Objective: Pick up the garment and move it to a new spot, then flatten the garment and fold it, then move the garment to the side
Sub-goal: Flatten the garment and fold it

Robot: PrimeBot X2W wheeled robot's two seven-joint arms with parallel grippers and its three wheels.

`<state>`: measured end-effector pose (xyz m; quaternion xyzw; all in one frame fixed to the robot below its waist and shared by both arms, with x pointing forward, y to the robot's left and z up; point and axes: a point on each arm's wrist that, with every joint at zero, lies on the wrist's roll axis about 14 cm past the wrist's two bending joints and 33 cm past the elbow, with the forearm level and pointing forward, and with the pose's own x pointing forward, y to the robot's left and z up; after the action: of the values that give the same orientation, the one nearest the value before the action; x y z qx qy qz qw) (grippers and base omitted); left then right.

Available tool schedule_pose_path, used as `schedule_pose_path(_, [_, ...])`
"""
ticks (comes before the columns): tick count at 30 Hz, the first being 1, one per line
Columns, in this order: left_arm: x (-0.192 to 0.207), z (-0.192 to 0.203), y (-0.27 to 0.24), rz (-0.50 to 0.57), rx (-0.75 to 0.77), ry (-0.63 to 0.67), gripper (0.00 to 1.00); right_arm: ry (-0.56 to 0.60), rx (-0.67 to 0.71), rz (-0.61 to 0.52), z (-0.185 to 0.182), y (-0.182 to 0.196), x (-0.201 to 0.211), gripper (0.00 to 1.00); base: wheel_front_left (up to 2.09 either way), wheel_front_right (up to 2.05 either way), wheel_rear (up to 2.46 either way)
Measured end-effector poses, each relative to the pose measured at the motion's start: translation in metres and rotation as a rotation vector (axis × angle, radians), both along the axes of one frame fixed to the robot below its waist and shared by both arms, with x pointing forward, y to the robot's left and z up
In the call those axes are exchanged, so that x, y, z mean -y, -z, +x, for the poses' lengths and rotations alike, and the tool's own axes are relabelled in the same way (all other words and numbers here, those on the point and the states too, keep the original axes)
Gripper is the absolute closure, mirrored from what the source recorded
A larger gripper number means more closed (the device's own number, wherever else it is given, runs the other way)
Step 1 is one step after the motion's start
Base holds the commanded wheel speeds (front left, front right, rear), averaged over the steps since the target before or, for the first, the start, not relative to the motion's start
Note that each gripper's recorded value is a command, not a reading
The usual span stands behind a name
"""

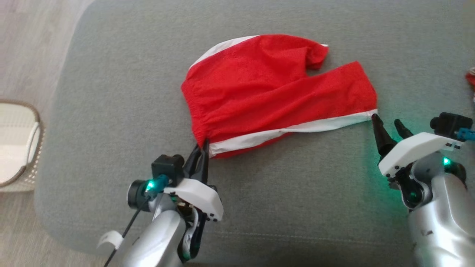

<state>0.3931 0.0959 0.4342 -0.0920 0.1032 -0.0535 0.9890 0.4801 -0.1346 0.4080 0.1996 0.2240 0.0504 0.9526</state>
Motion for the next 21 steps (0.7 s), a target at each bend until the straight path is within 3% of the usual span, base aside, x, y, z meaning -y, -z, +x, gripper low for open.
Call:
schedule_pose_path(6, [0.001, -0.005, 0.002, 0.006, -0.005, 0.006, 1.0, -0.015, -0.08, 0.071, 0.005, 0.021, -0.021, 0.0, 0.0, 0.0, 0.0])
schedule_pose_path(13, [0.003, -0.006, 0.005, 0.012, -0.015, 0.01, 1.0, -0.036, -0.074, 0.08, 0.015, 0.022, -0.035, 0.0, 0.0, 0.0, 0.0])
schedule_pose_path(14, [0.003, -0.006, 0.006, 0.013, -0.017, 0.013, 1.0, -0.042, -0.077, 0.079, 0.016, 0.022, -0.037, 0.29, 0.0, 0.0, 0.0])
schedule_pose_path(15, [0.004, -0.006, 0.006, 0.013, -0.018, 0.014, 1.0, -0.045, -0.074, 0.078, 0.017, 0.022, -0.038, 0.29, 0.0, 0.0, 0.0])
schedule_pose_path(16, [0.004, -0.006, 0.006, 0.015, -0.018, 0.013, 1.0, -0.051, -0.076, 0.077, 0.017, 0.023, -0.04, 0.72, 0.0, 0.0, 0.0])
schedule_pose_path(17, [0.004, -0.006, 0.006, 0.017, -0.017, 0.012, 1.0, -0.057, -0.077, 0.074, 0.016, 0.024, -0.042, 1.0, 0.0, 0.0, 0.0])
schedule_pose_path(21, [0.004, -0.003, 0.002, 0.02, -0.006, 0.015, 1.0, -0.076, -0.062, 0.056, 0.015, 0.023, -0.046, 1.0, 0.0, 0.0, 0.0])
